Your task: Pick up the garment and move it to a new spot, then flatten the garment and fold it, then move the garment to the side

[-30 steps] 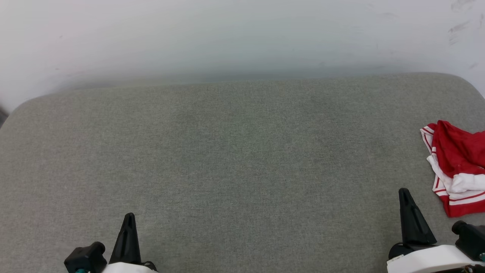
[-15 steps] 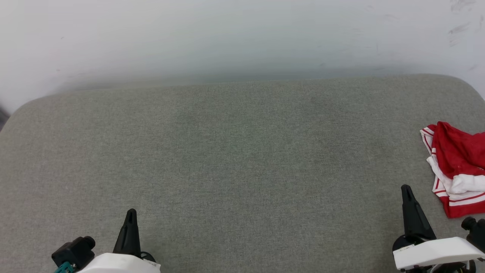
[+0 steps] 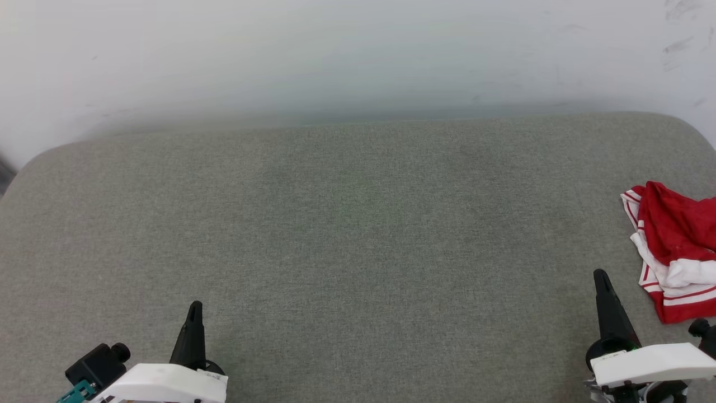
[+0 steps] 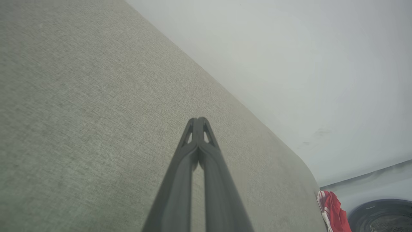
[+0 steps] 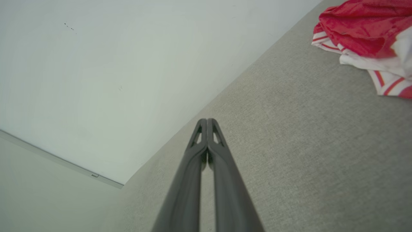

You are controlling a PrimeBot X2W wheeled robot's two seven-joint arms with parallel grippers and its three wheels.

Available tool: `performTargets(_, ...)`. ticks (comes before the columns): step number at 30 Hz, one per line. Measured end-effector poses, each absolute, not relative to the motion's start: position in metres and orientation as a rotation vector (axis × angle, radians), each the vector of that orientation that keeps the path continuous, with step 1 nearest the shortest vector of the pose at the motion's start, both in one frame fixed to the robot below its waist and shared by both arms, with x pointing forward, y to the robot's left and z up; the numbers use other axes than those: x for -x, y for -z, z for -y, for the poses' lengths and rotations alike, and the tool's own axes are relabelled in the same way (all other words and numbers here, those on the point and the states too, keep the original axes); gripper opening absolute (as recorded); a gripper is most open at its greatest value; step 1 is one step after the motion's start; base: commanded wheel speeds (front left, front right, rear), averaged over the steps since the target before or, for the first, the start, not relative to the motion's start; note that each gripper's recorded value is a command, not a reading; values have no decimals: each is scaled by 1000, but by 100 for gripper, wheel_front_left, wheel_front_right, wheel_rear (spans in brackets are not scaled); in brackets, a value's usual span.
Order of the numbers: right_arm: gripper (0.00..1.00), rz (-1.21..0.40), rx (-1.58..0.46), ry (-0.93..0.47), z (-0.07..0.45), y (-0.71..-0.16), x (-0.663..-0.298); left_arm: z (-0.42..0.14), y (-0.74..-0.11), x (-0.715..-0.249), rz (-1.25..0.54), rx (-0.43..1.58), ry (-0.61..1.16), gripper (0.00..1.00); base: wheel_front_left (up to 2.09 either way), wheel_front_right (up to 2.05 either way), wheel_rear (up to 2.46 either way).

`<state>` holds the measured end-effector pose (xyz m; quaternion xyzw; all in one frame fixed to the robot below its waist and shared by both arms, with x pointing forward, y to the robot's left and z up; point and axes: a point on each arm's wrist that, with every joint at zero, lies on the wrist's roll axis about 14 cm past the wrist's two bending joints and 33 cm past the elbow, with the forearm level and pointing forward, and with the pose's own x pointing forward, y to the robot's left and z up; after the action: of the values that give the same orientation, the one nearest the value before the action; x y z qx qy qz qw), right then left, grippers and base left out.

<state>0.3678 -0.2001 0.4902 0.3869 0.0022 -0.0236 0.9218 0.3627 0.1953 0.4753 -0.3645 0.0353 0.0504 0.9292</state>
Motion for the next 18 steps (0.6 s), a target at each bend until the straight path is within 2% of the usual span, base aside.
performTargets(18,0,-15,-1012,58,202,-491,-373,-196,-478,-370,-76,979,-96,0,0,0,0)
